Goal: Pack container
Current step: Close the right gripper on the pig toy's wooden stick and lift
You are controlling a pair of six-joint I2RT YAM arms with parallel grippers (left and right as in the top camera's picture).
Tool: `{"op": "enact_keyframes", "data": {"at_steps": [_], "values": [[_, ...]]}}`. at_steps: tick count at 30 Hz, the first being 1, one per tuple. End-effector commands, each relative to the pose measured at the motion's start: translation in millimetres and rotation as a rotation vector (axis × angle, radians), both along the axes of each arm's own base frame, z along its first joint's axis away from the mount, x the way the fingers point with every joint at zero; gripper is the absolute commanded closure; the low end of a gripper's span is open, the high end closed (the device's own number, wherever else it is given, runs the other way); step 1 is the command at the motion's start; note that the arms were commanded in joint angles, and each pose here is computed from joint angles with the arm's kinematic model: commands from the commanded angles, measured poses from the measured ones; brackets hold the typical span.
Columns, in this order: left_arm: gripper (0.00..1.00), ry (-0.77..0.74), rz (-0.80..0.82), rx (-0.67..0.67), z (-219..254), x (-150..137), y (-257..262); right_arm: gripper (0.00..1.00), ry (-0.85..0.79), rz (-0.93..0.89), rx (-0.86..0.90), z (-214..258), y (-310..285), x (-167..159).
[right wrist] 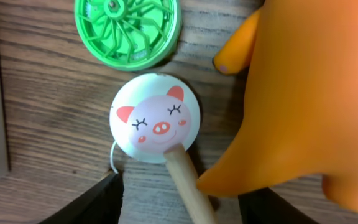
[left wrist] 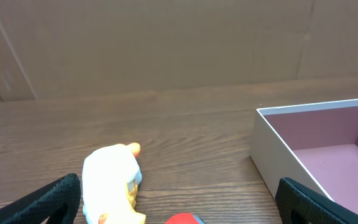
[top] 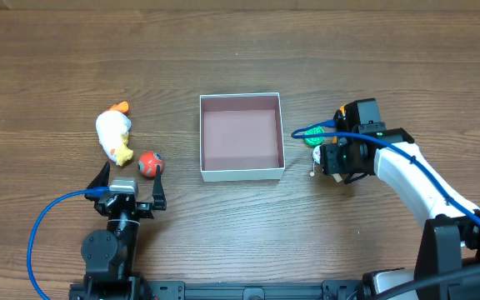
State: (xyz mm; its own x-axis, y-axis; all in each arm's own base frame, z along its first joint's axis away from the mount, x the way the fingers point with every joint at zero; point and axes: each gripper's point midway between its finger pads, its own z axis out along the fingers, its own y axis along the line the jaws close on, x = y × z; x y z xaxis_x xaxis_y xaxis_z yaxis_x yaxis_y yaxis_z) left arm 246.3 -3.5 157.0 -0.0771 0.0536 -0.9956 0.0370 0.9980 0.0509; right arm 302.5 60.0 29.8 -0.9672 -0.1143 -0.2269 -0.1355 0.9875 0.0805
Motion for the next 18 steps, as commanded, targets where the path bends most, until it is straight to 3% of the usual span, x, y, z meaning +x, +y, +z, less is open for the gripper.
{"op": "enact_keyframes", "data": {"at_steps": [1,7,12,18], "values": [[0.0,-0.008,-0.005,0.011,0.2,-0.1,-0.4,0.39,0.006,0.0,-0.014,-11.4,-2.4,-7.6],[0.0,-0.008,-0.005,0.011,0.2,-0.1,-0.4,0.41,0.001,0.022,-0.017,-21.0,-3.0,-12.4],[0.0,-0.008,-0.005,0.011,0.2,-0.1,-0.4,0.53,-0.012,0.022,-0.015,-20.5,-2.5,-9.5],[0.0,-0.008,-0.005,0.011,0.2,-0.1,-0.4,0.53,-0.011,0.022,-0.015,-20.7,-2.5,-9.8]]}}
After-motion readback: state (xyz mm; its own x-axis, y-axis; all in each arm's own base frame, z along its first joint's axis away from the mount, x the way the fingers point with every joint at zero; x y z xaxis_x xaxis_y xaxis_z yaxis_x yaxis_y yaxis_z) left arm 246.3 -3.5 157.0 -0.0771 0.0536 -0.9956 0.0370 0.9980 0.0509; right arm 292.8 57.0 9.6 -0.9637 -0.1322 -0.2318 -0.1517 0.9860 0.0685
